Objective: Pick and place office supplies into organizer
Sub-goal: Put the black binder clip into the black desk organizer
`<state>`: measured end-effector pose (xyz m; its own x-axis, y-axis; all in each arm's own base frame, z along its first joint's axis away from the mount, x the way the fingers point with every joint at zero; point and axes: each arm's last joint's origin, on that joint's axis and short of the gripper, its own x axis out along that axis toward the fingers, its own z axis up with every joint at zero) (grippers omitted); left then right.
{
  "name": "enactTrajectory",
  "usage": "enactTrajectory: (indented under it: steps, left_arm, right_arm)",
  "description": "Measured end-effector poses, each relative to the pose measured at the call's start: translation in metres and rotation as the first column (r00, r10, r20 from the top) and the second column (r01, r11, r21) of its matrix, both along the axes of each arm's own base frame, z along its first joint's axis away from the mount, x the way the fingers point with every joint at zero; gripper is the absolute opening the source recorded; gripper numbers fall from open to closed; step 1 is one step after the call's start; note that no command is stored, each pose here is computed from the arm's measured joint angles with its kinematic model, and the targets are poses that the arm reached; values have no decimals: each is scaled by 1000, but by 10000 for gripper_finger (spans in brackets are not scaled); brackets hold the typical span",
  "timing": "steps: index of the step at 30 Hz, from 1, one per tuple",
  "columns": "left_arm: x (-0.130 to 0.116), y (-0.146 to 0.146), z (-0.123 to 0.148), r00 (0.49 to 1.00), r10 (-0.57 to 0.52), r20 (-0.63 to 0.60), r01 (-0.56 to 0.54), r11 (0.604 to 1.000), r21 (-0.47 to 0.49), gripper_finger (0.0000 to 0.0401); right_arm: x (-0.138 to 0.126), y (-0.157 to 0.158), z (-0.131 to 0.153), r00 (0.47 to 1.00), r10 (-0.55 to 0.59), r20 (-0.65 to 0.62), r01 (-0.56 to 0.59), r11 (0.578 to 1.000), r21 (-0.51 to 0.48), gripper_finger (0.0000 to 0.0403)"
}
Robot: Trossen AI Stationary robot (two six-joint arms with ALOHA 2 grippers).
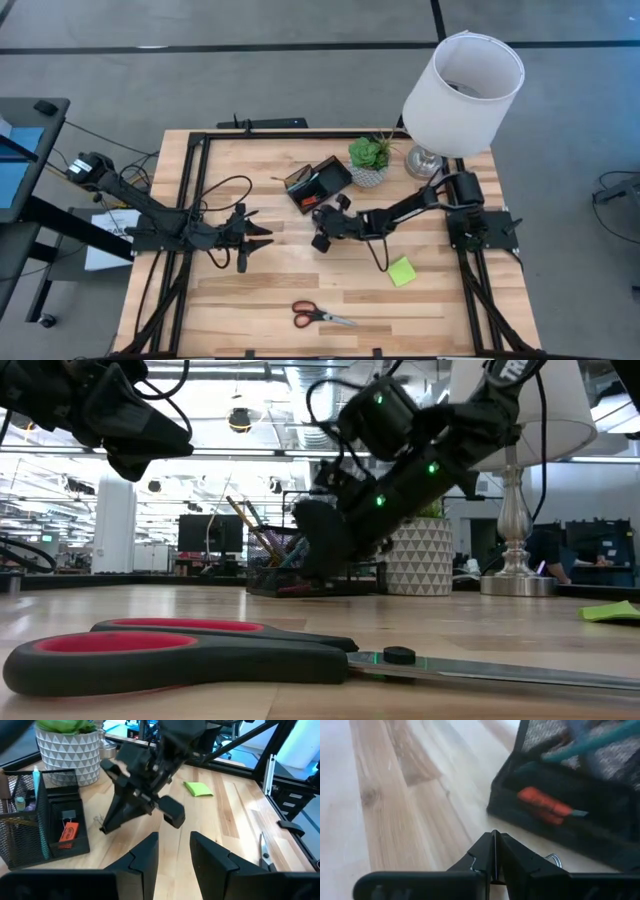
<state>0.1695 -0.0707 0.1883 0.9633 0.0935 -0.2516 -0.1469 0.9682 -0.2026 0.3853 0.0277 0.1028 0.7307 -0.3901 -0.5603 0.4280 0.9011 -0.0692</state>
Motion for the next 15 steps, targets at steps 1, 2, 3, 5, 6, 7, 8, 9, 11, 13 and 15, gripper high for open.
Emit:
enactTrajectory:
  steps: [1,2,3,5,6,7,8,9,11,13,15]
  left_arm:
    - [0,0,0,1000,0,0,0,1000,0,105]
    - [0,0,0,1000,0,0,0,1000,0,105]
    - [0,0,0,1000,0,0,0,1000,0,105]
    - [0,0,0,1000,1,0,-1,1000,0,105]
    - [0,0,0,1000,0,0,0,1000,0,105]
    - [0,0,0,1000,1,0,-1,1000,0,105]
    - [0,0,0,1000,1,0,-1,1000,0,105]
    - [0,0,0,1000,1,0,-1,1000,0,105]
    - [0,0,0,1000,1,0,-1,1000,0,105]
    - [0,0,0,1000,1,0,-1,1000,0,105]
    - [0,0,0,1000,1,1,-1,1000,-3,105]
  right_arm:
    - [0,0,4,1000,-7,15,7,1000,-9,25]
    - [0,1,8,1000,-3,21,4,1000,-19,22]
    - [0,1,12,1000,1,26,0,1000,-25,18]
    - [-1,0,25,999,7,52,-5,999,-39,11]
    - [-1,0,32,997,-1,71,5,998,-55,8]
    - [-2,-1,39,996,-12,84,19,996,-82,6]
    - [-3,-4,45,995,-29,91,39,993,-113,5]
    - [-3,-7,50,995,-43,94,56,988,-143,5]
    - [-4,-17,59,992,-62,111,81,981,-176,6]
    - [-4,-30,62,991,-67,116,85,983,-163,8]
    - [-2,-42,59,991,-57,121,72,990,-121,10]
